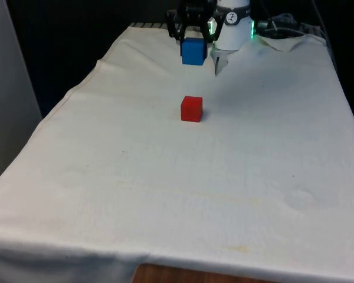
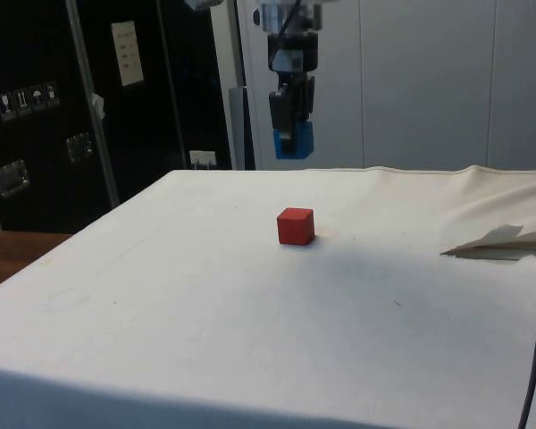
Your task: Stack the two cubes.
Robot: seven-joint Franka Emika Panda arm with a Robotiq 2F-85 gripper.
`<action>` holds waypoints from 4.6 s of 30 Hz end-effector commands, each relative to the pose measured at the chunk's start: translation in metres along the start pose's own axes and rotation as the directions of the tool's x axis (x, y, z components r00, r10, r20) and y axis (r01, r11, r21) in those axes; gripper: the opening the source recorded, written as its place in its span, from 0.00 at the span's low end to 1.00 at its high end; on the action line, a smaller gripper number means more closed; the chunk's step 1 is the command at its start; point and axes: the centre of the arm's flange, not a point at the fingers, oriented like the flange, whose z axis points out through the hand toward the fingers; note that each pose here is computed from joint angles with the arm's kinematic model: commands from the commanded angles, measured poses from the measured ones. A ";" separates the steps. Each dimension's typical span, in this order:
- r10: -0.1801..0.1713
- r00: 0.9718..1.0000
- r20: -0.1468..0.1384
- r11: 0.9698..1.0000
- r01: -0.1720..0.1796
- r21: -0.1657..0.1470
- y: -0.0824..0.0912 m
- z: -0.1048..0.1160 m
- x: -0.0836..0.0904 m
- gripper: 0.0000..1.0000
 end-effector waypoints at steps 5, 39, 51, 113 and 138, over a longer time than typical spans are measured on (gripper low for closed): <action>0.002 1.000 -0.016 1.000 -0.002 -0.001 0.001 0.008 -0.001 0.02; 0.008 0.998 -0.056 1.000 -0.007 0.006 -0.003 0.082 -0.007 0.02; 0.014 0.999 -0.051 1.000 -0.014 0.001 0.000 0.098 -0.007 0.02; 0.027 0.999 -0.047 0.999 -0.028 -0.015 0.010 0.100 0.001 0.02; 0.033 0.998 -0.046 0.999 -0.033 -0.015 0.006 0.105 -0.002 0.02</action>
